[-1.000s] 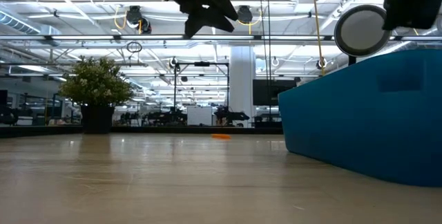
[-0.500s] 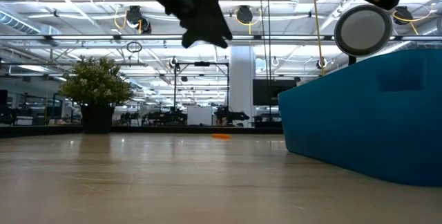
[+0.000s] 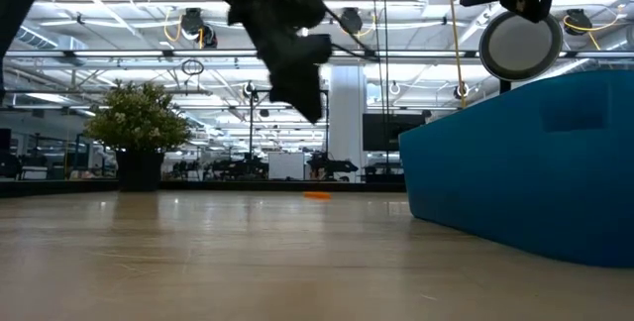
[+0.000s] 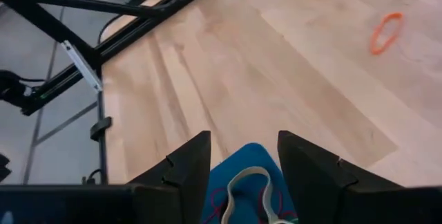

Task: Pick and place rubber bands into bin
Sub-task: Put the orange rubber band into the blue bin

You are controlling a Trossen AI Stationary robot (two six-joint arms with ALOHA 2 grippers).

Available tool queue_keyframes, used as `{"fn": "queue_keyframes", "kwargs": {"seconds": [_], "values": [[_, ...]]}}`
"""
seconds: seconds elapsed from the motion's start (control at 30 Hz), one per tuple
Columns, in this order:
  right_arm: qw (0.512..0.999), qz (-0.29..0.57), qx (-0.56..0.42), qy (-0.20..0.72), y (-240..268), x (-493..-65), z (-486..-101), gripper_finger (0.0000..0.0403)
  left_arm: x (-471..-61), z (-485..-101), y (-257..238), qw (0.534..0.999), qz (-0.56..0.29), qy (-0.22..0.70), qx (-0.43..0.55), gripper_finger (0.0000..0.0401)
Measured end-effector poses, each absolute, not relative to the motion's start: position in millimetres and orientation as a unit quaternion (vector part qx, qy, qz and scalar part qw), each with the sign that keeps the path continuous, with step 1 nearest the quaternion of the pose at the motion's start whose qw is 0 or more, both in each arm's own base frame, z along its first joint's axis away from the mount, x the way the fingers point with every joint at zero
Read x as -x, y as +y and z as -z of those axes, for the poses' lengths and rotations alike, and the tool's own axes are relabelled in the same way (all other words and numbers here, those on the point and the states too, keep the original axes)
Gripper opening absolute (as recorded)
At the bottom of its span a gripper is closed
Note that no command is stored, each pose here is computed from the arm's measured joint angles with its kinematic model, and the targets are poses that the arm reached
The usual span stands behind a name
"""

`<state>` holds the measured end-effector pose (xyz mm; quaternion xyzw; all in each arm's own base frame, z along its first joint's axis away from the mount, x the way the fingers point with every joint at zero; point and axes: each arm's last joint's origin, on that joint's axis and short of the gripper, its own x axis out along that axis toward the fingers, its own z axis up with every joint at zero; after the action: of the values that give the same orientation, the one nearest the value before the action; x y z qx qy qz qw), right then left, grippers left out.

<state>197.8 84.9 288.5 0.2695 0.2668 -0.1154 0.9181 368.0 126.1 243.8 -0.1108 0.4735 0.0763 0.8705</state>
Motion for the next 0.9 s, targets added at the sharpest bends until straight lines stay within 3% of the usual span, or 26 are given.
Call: {"fn": "queue_keyframes", "kwargs": {"seconds": [0.47,0.9], "values": [[0.914,0.121,-0.300,0.243,81,-203,-292,0.0161,-402,-195,128,0.824,-0.093,0.554,0.079,0.0154],[0.914,0.129,-0.334,0.190,71,-212,-301,0.0162,-413,-168,129,0.822,-0.086,0.560,0.055,0.0154]]}}
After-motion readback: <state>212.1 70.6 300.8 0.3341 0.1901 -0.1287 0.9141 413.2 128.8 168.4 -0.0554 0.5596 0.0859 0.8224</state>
